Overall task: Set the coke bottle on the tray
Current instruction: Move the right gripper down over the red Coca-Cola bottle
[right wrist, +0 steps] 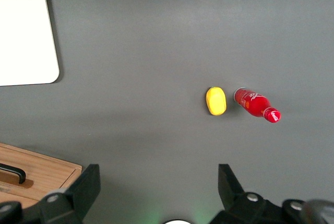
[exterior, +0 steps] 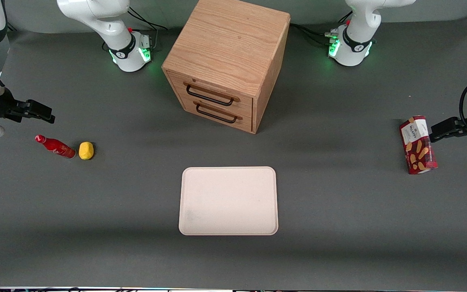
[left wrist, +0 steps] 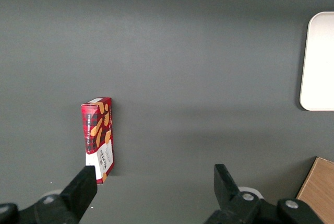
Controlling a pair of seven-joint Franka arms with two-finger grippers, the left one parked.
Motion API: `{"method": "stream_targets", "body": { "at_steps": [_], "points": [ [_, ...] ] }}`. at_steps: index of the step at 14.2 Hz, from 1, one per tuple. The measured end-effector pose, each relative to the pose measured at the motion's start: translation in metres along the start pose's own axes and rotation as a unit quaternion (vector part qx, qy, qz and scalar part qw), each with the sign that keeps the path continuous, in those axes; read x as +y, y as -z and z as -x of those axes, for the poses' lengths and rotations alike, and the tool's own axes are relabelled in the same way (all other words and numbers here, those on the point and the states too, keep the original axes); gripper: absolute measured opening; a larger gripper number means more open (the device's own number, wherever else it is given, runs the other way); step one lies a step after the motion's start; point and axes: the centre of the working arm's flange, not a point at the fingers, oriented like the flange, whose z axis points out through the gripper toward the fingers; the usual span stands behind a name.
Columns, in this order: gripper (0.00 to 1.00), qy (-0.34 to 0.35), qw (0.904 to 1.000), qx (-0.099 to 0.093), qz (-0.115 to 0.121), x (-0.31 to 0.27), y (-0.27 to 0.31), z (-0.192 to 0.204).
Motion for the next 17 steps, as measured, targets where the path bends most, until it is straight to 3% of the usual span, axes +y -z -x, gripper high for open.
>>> {"method": "stream_targets", "body": {
  "at_steps": [9, 13, 17],
  "points": [
    [1.0, 0.014, 0.9999, -0.003, 0.009, 0.003, -0.002, -0.001],
    [1.0, 0.046, 0.9987, -0.015, 0.015, 0.05, -0.018, -0.012],
    [1.0, 0.087, 0.996, -0.008, 0.016, 0.109, -0.064, -0.03]
  ]
}}
